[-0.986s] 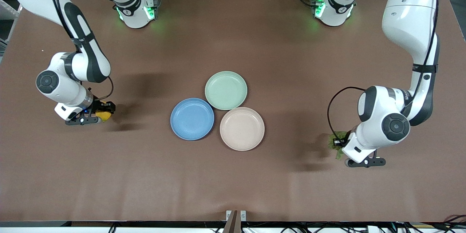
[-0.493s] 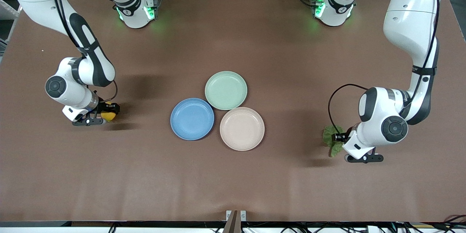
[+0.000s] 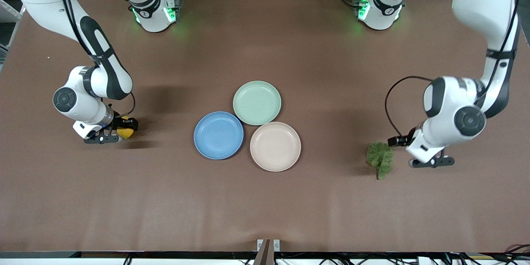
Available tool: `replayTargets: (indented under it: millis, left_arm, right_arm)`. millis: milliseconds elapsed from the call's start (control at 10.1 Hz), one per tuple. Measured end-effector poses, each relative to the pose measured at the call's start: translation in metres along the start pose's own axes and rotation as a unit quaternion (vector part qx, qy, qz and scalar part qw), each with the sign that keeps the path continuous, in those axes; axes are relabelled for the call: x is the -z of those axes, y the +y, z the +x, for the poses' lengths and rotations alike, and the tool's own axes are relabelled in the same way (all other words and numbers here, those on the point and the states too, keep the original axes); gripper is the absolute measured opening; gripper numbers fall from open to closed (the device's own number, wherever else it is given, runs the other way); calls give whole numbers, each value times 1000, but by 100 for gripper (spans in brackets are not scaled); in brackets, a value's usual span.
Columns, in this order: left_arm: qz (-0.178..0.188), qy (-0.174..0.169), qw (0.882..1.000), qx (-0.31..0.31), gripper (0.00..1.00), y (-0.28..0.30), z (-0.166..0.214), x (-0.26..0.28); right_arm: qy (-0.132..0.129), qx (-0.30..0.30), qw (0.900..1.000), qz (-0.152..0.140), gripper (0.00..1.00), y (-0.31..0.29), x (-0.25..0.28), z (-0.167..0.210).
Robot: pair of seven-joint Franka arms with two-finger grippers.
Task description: Pick lemon and lettuce from blue and beige plates
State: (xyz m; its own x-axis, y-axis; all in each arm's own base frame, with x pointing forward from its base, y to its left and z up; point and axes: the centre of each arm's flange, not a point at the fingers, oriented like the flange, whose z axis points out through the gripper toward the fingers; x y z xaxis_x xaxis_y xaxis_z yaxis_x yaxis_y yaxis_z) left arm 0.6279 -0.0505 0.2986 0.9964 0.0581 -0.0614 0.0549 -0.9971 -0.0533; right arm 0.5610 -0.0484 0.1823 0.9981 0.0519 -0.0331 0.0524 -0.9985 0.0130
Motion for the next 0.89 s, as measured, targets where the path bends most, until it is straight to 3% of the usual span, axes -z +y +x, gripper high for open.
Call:
replayTargets:
  millis: [99, 296, 592, 887]
  left_arm:
    - [3, 2, 1000, -2, 100, -2, -20, 14]
    - [7, 11, 1000, -7, 100, -1, -53, 37]
    - [4, 43, 999, -10, 100, 3, -88, 82]
    - [-9, 107, 994, -9, 100, 8, -85, 147]
  right_arm:
    - [0, 1, 1000, 1, 99, 1, 13, 11]
    - [-25, 2, 1000, 8, 100, 2, 54, 32]
    - [-23, -7, 1000, 19, 100, 1, 122, 48]
    - [-40, -27, 998, 43, 100, -6, 183, 44]
